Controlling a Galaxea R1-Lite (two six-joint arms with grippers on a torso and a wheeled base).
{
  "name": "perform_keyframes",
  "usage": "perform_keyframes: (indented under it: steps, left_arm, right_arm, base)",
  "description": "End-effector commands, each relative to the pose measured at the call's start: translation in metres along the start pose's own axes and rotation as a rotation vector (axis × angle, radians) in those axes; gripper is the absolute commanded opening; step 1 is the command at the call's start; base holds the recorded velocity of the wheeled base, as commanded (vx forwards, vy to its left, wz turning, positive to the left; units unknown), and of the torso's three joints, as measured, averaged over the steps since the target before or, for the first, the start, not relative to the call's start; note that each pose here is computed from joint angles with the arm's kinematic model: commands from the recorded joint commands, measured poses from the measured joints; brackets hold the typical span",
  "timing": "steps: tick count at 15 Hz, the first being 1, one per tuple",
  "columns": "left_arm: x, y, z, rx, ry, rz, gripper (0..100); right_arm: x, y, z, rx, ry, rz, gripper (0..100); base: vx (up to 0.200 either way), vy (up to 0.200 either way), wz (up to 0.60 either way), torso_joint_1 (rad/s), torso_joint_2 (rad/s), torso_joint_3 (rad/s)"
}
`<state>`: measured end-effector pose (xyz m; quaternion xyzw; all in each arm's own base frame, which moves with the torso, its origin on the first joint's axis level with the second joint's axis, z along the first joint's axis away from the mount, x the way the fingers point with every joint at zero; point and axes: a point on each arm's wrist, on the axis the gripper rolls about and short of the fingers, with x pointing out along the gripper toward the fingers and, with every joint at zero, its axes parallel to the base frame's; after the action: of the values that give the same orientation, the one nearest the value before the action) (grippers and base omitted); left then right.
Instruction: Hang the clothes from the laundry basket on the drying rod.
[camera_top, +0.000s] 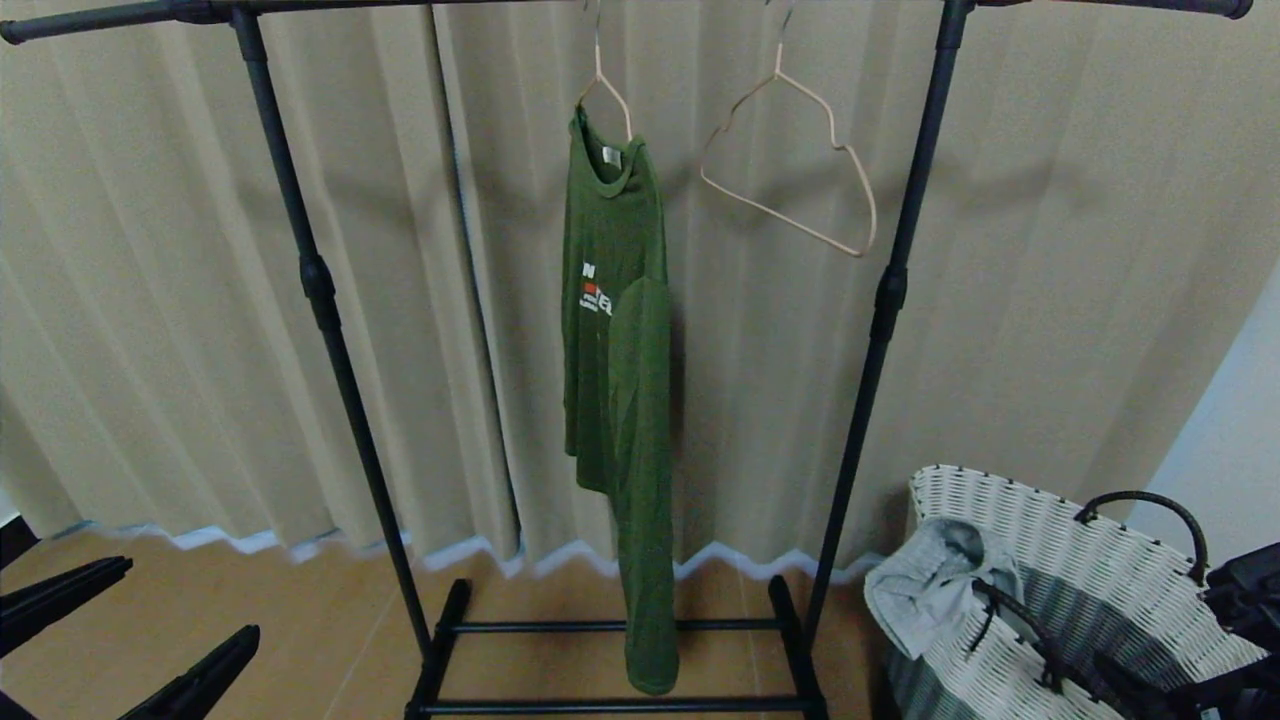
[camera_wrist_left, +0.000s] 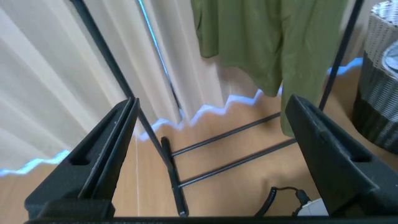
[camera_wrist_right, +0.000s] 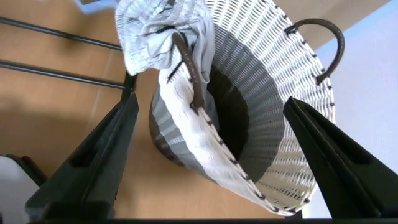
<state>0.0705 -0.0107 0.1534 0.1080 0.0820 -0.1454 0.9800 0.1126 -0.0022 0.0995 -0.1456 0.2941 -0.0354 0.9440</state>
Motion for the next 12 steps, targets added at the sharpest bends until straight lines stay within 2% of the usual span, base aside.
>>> perform_keyframes:
  steps: [1,3,10,12]
  left_arm:
    - [0.001,-0.001,-0.001,-0.001,0.005,-0.008,100]
    - [0.0,-0.001,-0.001,0.0,0.005,-0.013,100]
    - [0.0,-0.004,-0.001,0.006,-0.002,-0.048,100]
    - [0.0,-0.004,-0.002,0.009,-0.002,-0.05,100]
  right_arm:
    - [0.0,0.0,0.001,0.0,-0.002,0.0,100]
    - [0.001,0.0,0.002,-0.002,0.0,-0.001,100]
    - [0.025,-0.002,0.013,-0.003,0.074,-0.006,100]
    - [0.035,-0.002,0.018,-0.009,0.101,0.001,100]
  base:
    - [0.0,0.0,0.0,0.0,0.0,0.0]
    - [0.0,0.0,0.0,0.0,0.0,0.0]
    - [0.2,0.0,0.0,0.001,0.0,0.003]
    - [0.0,0.0,0.0,0.0,0.0,0.0]
